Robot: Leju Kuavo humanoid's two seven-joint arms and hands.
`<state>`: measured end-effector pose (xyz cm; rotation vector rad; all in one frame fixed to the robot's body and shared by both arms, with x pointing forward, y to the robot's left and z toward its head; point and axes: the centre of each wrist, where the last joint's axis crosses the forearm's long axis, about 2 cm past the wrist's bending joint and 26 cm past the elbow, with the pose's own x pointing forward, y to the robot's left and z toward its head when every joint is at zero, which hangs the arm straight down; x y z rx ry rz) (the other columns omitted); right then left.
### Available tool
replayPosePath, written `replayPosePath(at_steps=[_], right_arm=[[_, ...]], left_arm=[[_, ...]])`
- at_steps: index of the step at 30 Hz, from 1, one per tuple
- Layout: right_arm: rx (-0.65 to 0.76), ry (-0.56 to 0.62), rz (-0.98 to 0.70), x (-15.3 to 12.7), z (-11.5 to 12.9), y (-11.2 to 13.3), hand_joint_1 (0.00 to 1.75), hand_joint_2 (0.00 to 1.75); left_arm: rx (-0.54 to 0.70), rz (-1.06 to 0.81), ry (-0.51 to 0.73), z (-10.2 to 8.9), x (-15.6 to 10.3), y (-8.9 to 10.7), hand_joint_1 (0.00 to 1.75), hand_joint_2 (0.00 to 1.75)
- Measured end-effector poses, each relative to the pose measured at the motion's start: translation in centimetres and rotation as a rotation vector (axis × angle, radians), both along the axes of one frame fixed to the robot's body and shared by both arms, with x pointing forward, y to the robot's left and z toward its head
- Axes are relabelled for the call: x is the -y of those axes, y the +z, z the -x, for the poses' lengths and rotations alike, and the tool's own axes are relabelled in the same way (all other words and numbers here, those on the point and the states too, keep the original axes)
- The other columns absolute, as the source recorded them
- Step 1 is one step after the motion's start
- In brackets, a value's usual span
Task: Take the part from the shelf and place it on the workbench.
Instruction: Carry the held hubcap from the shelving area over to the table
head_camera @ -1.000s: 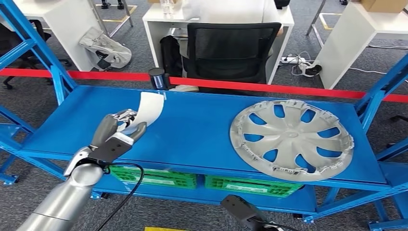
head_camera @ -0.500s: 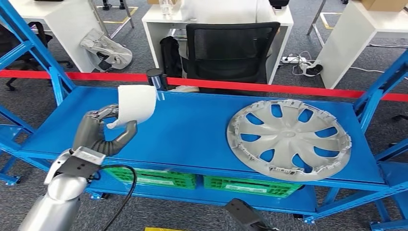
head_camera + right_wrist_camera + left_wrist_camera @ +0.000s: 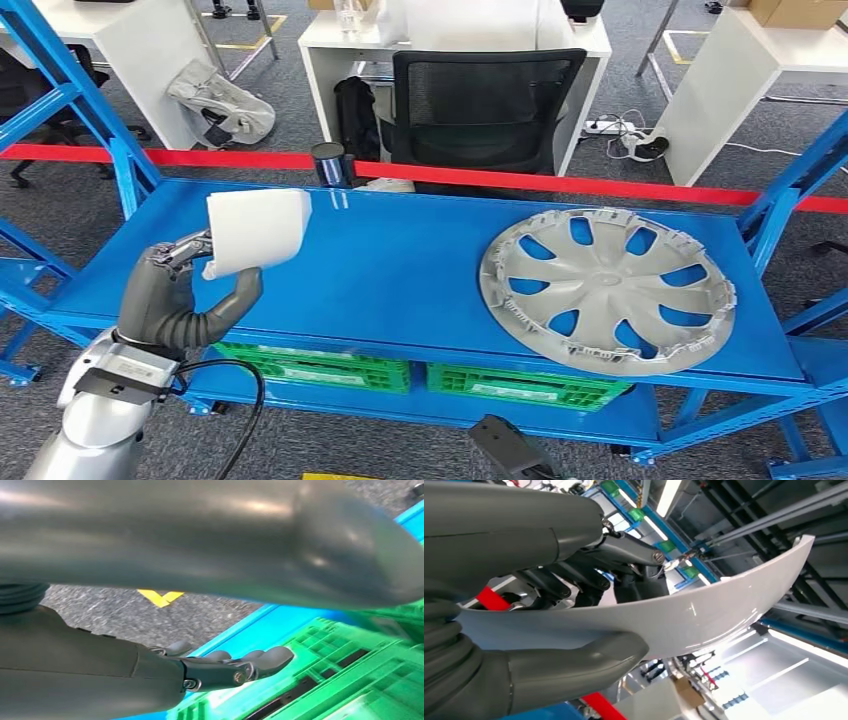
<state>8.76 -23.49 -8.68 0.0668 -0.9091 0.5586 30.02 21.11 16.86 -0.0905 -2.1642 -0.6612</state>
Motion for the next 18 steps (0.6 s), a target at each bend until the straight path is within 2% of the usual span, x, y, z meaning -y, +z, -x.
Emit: replayPosePath(at_steps=[8,18], right_arm=[[0.1,0.011,-0.014,-0.1,-0.6,0.6,0.0,0.0],[0.19,0.054,-0.038,-0.9,-2.1,1.6,0.0,0.0]], left_arm=[[0.006,0.013,-0.026,1.7,-0.1,-0.1,1.75,1.75],[0.062,0.048,-0.04,3.4,-0.6,0.8,1.75,1.75]])
